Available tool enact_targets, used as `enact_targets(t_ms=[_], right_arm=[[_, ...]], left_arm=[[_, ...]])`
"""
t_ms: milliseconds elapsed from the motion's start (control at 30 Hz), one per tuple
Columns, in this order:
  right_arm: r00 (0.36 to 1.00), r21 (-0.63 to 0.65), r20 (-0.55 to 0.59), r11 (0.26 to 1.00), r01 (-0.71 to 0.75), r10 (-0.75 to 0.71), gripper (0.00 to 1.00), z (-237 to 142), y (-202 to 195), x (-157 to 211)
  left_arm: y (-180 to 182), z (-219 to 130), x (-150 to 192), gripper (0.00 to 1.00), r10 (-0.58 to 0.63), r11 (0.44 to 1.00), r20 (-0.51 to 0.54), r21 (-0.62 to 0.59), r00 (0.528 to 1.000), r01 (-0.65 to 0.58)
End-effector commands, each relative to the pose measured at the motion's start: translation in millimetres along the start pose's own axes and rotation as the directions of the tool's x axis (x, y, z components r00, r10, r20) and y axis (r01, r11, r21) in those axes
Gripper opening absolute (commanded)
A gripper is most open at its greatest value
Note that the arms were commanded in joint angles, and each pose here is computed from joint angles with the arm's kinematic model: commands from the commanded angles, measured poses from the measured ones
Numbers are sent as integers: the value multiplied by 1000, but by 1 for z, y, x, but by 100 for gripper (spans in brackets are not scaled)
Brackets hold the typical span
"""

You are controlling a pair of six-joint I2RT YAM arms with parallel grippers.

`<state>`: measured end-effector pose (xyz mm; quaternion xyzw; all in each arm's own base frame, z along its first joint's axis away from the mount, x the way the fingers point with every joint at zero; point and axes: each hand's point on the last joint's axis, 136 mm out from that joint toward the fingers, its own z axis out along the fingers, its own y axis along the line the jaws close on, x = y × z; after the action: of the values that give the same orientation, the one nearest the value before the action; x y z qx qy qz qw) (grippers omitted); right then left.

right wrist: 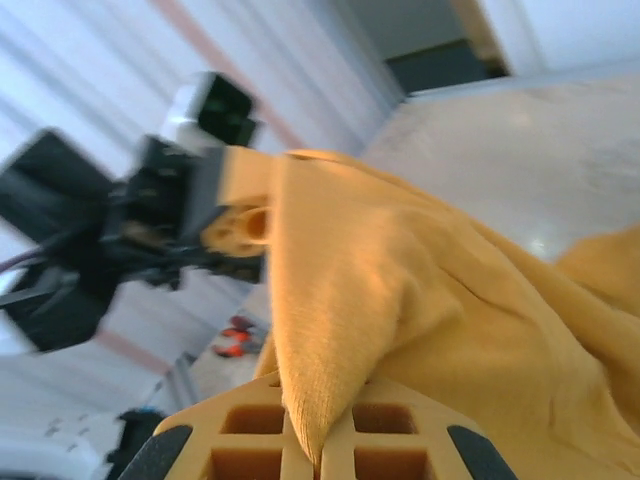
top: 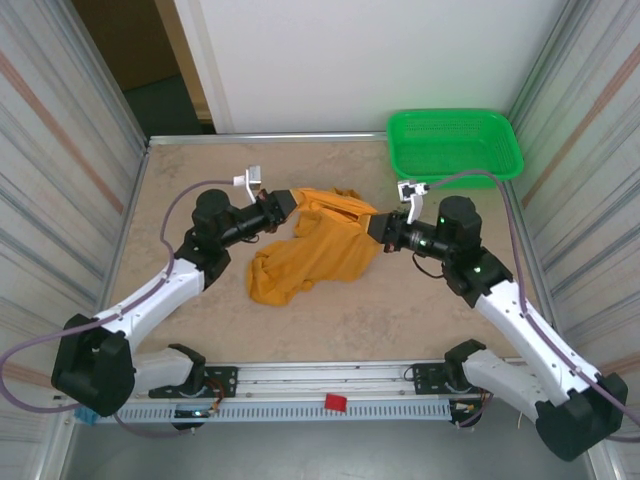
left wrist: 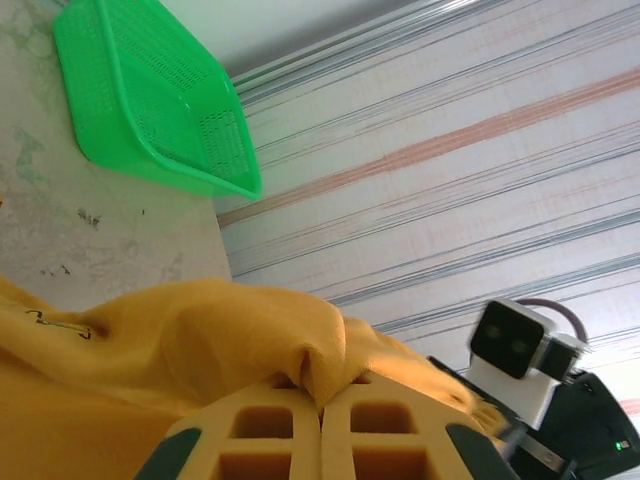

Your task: Fold the inside-out t-shirt

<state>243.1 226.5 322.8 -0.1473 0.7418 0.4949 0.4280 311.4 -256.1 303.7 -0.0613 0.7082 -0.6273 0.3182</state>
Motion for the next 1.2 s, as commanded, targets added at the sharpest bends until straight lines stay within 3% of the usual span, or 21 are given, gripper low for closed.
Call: enact_targets(t_ms=[0, 33, 67, 133, 233, 367, 500, 700, 833, 933, 1167], right_arm=[[992, -204, 25, 971, 126, -124, 0, -16, 55, -20], [993, -191, 26, 974, 122, -119, 0, -15, 53, -23], [993, -173, 21, 978, 117, -115, 0, -12, 48, -23], [995, -137, 20, 985, 104, -102, 0, -7, 37, -23], [997, -119, 5, 990, 75, -75, 0, 0, 26, -21], [998, -101, -5, 993, 60, -60, 0, 6, 16, -19], [998, -106, -25, 993, 46, -49, 0, 8, 12, -13], [998, -109, -40, 994, 33, -38, 0, 9, 9, -7], [998, -106, -44, 994, 30, -35, 0, 9, 8, -6], [999, -104, -43, 994, 28, -33, 0, 10, 7, -7], [999, -107, -45, 994, 24, -29, 0, 10, 8, -7]], left_arm=[[1, -7, -22, 0, -14, 1000, 94, 17, 996, 12], [2, -5, -20, 5, -2, 1000, 81, 16, 997, 1], [1, -4, -18, 20, 21, 1000, 65, 20, 998, -23], [-6, -4, -15, 41, 100, 995, 40, 19, 994, -101], [-10, -13, -9, 56, 275, 959, 14, -79, 961, -273], [-22, -23, 11, 59, 523, 836, -74, -150, 849, -528], [-18, -21, 28, 60, 669, 702, -156, -188, 727, -687], [2, -1, 37, 59, 714, 621, -255, -201, 652, -758], [8, 12, 44, 59, 789, 505, -303, -174, 534, -845], [12, 15, 47, 59, 828, 453, -301, -140, 473, -881], [13, 22, 49, 59, 868, 394, -287, -102, 406, -914]])
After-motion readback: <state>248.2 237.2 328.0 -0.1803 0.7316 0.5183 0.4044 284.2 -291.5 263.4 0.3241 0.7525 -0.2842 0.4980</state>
